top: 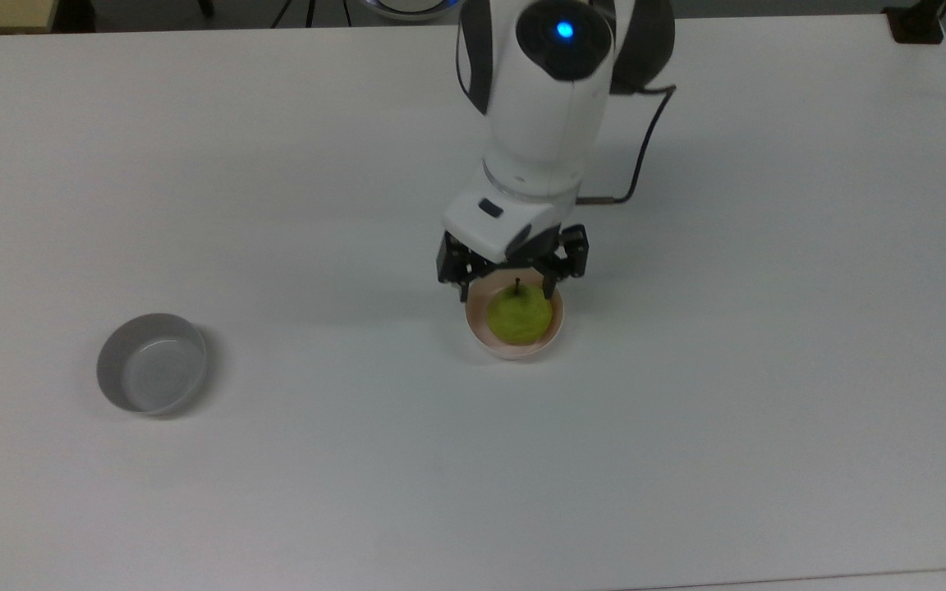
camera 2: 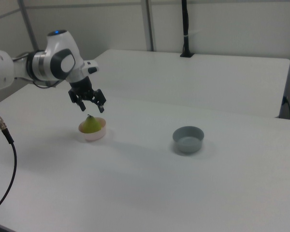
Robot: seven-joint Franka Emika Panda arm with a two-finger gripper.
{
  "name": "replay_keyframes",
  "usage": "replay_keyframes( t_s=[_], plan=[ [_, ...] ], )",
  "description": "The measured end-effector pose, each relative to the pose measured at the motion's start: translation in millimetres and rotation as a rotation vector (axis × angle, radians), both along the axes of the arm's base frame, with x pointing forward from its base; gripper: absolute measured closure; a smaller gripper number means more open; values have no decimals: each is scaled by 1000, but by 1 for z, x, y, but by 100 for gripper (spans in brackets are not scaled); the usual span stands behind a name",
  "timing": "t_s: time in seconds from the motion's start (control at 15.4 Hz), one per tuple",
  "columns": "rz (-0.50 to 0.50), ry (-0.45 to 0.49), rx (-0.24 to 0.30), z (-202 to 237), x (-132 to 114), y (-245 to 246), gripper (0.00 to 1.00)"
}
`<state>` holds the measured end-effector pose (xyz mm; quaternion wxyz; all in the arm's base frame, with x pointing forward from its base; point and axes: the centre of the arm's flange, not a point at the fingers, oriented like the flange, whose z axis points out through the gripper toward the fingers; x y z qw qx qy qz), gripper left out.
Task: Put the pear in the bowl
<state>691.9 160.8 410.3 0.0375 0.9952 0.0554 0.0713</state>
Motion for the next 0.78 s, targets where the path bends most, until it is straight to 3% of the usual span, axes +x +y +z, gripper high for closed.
replay_keyframes(
  t_s=[0.32,0.45,0.65,0.78],
  plan=[
    [-61,120,29,79,-36,-62,0],
    [-111,173,49,103,-55,-107,0],
    [-168,163,76,122,-70,-174,0],
    [-205,161,62,128,-85,-218,0]
  ],
)
